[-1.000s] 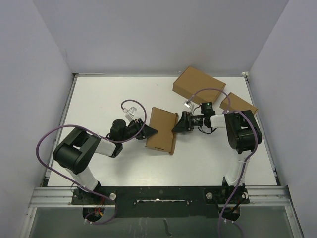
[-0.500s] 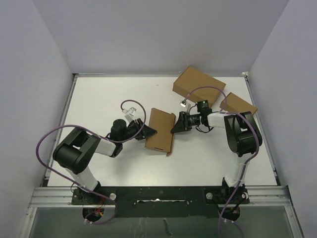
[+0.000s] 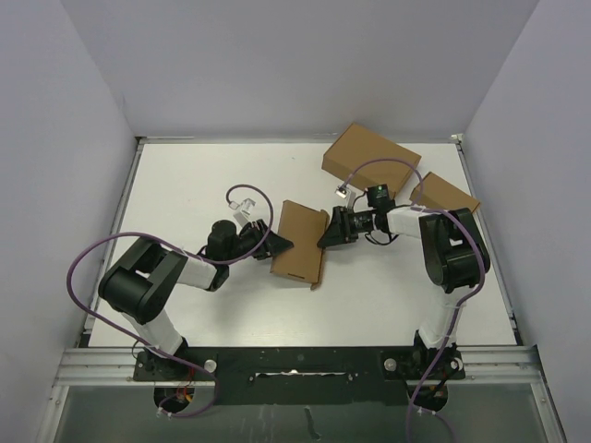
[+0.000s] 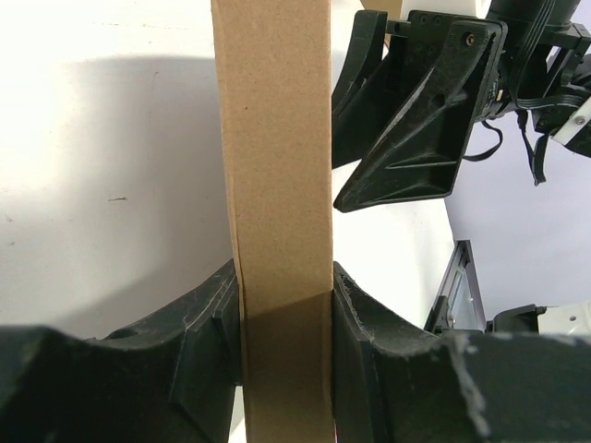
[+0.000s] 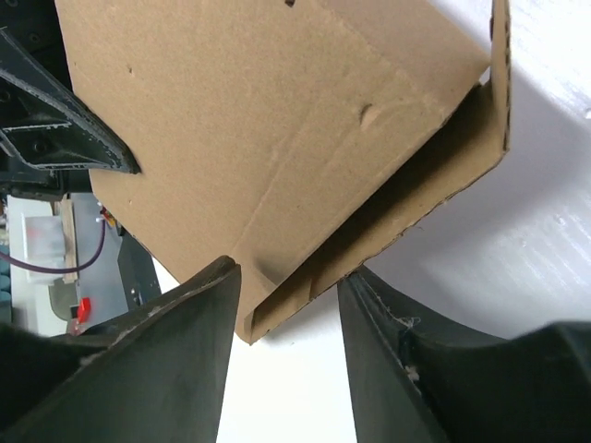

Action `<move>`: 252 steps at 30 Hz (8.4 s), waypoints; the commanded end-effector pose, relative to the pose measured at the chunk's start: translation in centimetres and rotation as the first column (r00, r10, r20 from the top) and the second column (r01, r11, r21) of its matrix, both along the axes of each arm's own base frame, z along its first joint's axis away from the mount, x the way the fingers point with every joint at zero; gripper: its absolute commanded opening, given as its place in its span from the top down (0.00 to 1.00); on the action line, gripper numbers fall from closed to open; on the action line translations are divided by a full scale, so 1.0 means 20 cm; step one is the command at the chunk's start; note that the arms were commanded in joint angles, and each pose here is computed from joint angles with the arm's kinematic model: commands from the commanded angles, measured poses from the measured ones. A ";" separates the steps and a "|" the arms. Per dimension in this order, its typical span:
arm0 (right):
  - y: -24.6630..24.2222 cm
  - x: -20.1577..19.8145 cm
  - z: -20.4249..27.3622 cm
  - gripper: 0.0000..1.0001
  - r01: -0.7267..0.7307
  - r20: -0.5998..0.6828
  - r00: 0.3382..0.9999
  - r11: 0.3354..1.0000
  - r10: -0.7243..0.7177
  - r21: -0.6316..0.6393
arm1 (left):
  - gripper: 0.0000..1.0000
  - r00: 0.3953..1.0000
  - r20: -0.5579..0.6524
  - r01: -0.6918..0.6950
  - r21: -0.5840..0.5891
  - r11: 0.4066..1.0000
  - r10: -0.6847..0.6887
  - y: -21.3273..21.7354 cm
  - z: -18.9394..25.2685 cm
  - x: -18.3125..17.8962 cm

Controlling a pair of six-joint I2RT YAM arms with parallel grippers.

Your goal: Fold the paper box

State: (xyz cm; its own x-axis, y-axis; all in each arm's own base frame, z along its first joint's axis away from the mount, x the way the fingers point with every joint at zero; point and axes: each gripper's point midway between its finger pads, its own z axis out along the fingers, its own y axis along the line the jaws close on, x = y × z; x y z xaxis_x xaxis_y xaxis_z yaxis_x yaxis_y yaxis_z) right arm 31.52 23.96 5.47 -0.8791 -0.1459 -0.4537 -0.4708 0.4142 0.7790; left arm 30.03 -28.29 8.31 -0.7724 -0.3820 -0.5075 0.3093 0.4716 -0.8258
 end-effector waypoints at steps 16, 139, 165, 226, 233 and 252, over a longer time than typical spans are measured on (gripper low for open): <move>-0.18 0.01 0.47 0.46 -0.205 0.683 0.694 0.972 0.228 -0.115 | 0.77 0.989 -0.097 -0.126 -0.107 0.986 0.116 0.19 0.04 0.08; 0.22 -0.37 0.21 0.97 -0.455 0.810 0.171 0.774 0.562 -0.441 | 0.78 0.994 -0.105 -0.018 -0.233 0.972 -0.007 0.18 0.17 0.04; 0.27 -0.38 0.18 0.98 -0.461 0.759 0.240 0.759 0.606 -0.460 | 0.79 0.997 -0.084 -0.010 -0.099 0.995 0.001 0.11 0.16 0.04; -0.11 0.16 0.17 0.48 -0.156 0.466 0.856 0.972 0.221 -0.174 | 0.79 0.965 -0.069 0.260 0.265 0.928 -0.251 0.17 0.11 0.01; -0.11 0.21 0.05 0.50 -0.070 0.337 0.934 0.987 0.117 -0.146 | 0.79 0.955 -0.086 0.298 0.247 0.922 -0.285 0.17 0.11 0.00; -0.08 0.29 -0.03 0.58 -0.044 0.222 0.973 0.993 0.066 -0.106 | 0.78 0.942 -0.155 0.327 0.234 0.916 -0.297 0.19 0.06 0.03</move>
